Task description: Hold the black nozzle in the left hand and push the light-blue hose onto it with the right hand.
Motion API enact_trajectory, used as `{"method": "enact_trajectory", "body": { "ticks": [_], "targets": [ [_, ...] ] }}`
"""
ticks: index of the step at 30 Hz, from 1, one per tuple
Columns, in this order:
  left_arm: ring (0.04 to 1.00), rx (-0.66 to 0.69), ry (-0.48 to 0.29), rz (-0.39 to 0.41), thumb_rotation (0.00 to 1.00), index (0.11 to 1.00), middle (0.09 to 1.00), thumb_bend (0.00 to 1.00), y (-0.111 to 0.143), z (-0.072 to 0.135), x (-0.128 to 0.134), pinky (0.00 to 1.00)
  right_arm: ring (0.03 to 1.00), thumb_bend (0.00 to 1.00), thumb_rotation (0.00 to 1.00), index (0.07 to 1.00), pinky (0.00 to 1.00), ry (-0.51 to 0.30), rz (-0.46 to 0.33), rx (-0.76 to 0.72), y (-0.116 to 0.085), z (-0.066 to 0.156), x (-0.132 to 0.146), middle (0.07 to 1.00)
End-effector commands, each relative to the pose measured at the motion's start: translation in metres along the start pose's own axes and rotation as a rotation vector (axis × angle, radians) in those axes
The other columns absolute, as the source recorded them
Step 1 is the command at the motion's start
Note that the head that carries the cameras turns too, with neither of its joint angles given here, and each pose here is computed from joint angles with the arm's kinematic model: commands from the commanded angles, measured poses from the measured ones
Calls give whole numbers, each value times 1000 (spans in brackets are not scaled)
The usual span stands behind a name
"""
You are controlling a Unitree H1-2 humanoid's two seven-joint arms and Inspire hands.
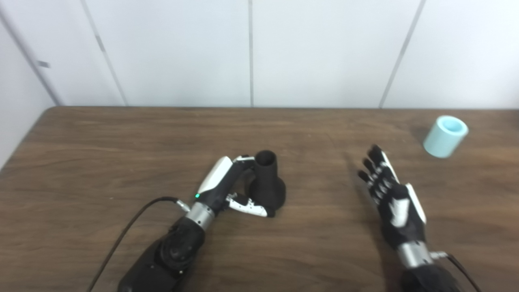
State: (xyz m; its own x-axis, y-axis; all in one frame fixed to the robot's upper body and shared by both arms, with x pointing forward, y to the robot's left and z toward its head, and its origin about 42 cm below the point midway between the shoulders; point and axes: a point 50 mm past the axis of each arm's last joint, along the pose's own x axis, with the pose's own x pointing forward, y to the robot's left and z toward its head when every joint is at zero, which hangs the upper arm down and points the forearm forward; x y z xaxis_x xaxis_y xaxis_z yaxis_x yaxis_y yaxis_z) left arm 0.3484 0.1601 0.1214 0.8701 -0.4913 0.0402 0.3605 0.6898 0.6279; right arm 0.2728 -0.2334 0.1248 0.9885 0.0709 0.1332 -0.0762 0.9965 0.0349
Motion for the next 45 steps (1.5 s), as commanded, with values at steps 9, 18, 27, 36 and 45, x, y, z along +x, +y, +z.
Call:
{"method": "enact_trajectory", "body": {
  "ticks": [9, 18, 27, 36, 45],
  "targets": [
    [741, 73, 76, -368, 0, 446, 551, 514, -67, -12, -37, 957, 989, 770, 1000, 1000, 948, -113, 5, -6, 23, 29, 14, 1000],
    [722, 69, 67, -346, 0, 445, 548, 515, -66, -8, -38, 957, 982, 800, 1000, 1000, 943, -115, -8, -6, 32, 32, 15, 1000],
    [721, 61, 65, -343, 0, 444, 550, 514, -66, -10, -38, 961, 982, 820, 1000, 1000, 936, -113, -6, -4, 30, 31, 15, 1000],
    [712, 56, 64, -333, 0, 446, 546, 515, -66, -17, -41, 954, 988, 821, 1000, 1000, 942, -116, -10, -3, 29, 28, 15, 1000],
    [712, 57, 61, -331, 0, 448, 545, 515, -63, -27, -46, 944, 989, 814, 1000, 1000, 943, -124, -29, -2, 31, 25, 16, 1000]
  ]
}}
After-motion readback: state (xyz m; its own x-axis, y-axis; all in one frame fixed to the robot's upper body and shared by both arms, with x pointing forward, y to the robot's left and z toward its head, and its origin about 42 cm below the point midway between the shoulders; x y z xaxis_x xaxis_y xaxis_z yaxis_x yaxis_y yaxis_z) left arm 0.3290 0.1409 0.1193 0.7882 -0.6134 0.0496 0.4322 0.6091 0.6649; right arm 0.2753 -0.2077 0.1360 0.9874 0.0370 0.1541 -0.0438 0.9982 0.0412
